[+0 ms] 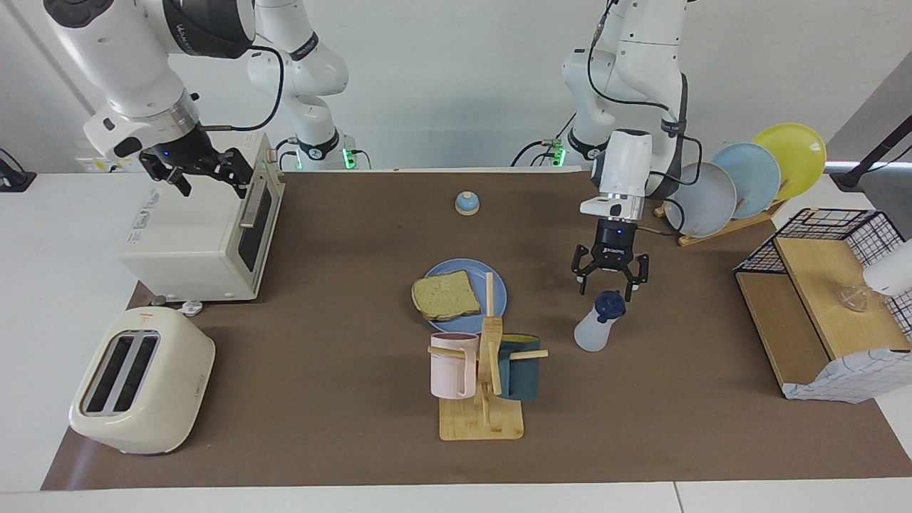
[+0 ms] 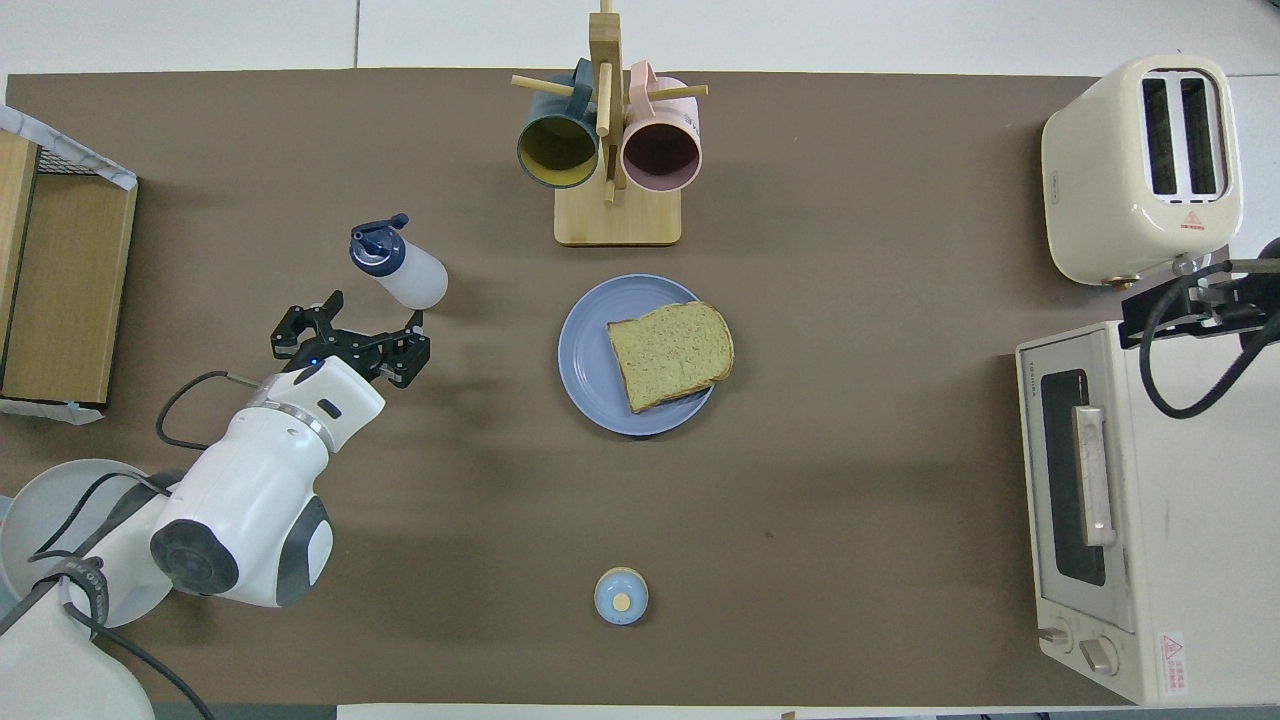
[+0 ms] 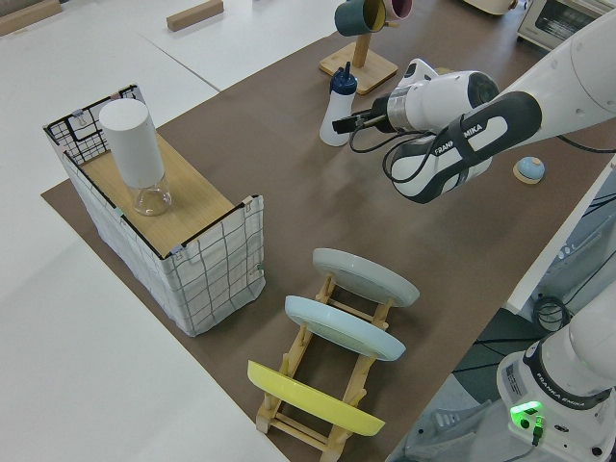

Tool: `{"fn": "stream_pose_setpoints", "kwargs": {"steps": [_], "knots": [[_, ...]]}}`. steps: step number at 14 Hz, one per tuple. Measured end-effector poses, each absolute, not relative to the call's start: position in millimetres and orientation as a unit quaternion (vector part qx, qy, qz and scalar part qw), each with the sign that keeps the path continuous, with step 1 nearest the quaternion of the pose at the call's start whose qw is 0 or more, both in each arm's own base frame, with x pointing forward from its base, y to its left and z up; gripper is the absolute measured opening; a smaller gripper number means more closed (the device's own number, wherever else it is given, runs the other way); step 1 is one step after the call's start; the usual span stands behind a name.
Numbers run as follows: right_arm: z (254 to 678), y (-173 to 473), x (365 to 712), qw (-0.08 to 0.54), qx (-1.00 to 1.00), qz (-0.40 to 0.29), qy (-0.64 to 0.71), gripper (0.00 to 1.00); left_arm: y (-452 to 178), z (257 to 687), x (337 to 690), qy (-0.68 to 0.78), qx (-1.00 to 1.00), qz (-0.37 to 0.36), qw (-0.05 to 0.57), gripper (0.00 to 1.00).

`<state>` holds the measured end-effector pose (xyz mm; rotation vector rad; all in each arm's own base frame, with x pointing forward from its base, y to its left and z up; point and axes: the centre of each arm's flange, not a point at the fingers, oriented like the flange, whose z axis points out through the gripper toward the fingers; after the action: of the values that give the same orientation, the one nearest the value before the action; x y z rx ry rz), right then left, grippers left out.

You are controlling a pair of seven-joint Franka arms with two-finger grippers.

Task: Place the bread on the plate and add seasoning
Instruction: 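Open the left gripper and withdraw it from the bottle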

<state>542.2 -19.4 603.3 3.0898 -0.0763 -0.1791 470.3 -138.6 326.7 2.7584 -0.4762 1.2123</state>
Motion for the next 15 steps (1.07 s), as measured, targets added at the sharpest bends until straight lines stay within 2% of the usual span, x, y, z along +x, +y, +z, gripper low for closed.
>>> {"fn": "stream_pose_setpoints", "kwargs": {"steps": [9, 11, 15], "knots": [[603.3, -19.4, 542.2, 0.023, 0.998, -0.058, -0.025, 1.0, -211.2, 348.7, 428.0, -0.183, 0.898, 0.386, 0.107, 1.0], [603.3, -19.4, 542.2, 0.023, 0.998, -0.058, -0.025, 1.0, -227.8, 358.1, 431.5, -0.18, 0.906, 0.366, 0.113, 1.0], [603.3, -19.4, 542.2, 0.023, 0.998, -0.058, -0.025, 1.0, -245.2, 407.6, 458.3, -0.175, 0.922, 0.328, 0.105, 1.0]]}}
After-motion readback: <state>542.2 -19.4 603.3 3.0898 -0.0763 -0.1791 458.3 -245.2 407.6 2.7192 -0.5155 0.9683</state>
